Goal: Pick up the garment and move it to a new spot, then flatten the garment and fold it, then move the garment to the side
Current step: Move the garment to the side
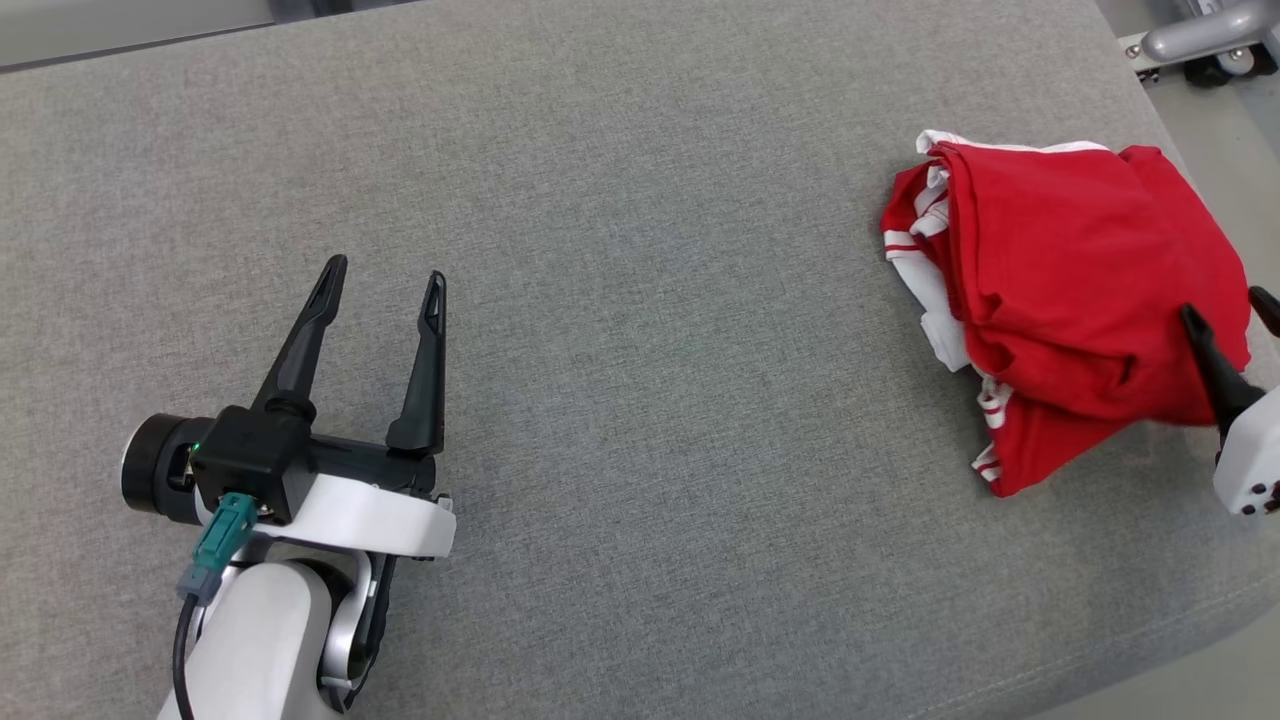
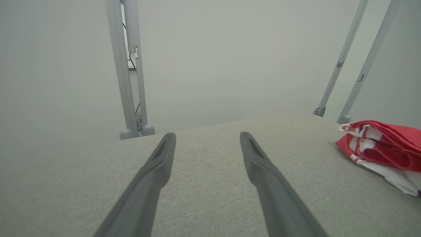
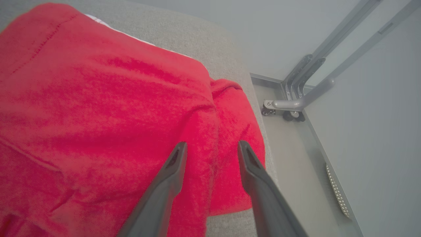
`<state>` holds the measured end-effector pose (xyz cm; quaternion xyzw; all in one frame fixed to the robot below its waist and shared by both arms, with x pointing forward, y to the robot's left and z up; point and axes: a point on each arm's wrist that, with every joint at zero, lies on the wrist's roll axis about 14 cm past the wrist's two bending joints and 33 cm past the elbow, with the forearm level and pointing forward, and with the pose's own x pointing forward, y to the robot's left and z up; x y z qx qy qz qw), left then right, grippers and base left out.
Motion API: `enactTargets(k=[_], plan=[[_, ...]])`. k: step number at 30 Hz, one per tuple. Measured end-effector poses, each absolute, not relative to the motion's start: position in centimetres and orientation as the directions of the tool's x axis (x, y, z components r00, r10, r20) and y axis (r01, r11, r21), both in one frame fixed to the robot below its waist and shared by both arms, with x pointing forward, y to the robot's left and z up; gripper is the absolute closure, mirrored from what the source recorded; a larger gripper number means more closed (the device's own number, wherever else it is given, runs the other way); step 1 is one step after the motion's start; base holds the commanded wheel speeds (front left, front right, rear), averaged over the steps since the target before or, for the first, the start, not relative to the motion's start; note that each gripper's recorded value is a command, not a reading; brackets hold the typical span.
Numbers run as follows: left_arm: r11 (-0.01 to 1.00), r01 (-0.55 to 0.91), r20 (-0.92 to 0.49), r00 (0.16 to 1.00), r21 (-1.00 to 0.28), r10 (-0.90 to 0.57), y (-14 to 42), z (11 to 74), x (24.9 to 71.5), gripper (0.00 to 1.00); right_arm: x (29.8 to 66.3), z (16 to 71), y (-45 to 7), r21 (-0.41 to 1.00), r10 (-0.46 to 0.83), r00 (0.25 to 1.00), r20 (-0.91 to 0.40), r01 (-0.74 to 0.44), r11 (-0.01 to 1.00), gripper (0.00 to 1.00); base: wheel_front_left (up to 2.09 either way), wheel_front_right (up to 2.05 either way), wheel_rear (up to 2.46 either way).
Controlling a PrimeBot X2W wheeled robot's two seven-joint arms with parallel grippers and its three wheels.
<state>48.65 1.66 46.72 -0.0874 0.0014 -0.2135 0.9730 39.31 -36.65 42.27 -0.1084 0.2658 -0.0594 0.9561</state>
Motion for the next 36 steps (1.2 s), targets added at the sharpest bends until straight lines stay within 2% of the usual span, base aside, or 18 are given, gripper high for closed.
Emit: enactTargets(k=[9, 14, 15, 20, 26, 30, 36], plan=[[0.887, 0.429, 0.057, 0.903, -0.174, -0.426, 1.1, 47.9, 48.4, 0.0, 37.0, 41.8, -39.0, -0.165, -0.296, 0.861, -0.413, 0.249, 0.955, 0.0, 0.0, 0.0, 0.0], [0.899, 0.407, 0.081, 0.913, -0.161, -0.399, 2.1, 49.2, 48.0, 0.0, 38.2, 45.8, -38.2, -0.056, -0.319, 0.929, -0.19, 0.314, 0.948, 0.0, 0.0, 0.0, 0.0], [0.907, 0.392, 0.086, 0.92, -0.154, -0.382, 2.7, 49.6, 47.7, 0.0, 38.6, 47.8, -37.4, -0.029, -0.314, 0.944, -0.105, 0.313, 0.949, 0.0, 0.0, 0.0, 0.0], [0.933, 0.334, 0.115, 0.94, -0.135, -0.321, 5.0, 51.1, 47.1, 0.0, 40.1, 52.4, -33.3, 0.015, -0.241, 0.967, 0.084, 0.24, 0.971, 0.0, 0.0, 0.0, 0.0], [0.969, 0.21, 0.144, 0.971, -0.133, -0.191, 9.4, 52.7, 46.1, 0.0, 41.7, 56.8, -26.8, 0.051, -0.108, 0.971, 0.214, 0.099, 0.994, 0.0, 0.0, 0.0, 0.0], [0.986, 0.111, 0.138, 0.986, -0.129, -0.093, 12.7, 52.9, 44.6, 0.0, 41.7, 57.2, -22.4, 0.067, -0.013, 0.979, 0.204, 0.0, 0.998, 0.0, 0.0, 0.0, 0.0], [0.989, 0.048, 0.134, 0.991, -0.139, -0.03, 15.2, 53.2, 42.2, 0.0, 40.6, 56.7, -19.6, 0.078, 0.043, 0.984, 0.174, -0.057, 0.995, 0.0, 0.0, 0.0, 0.0]])
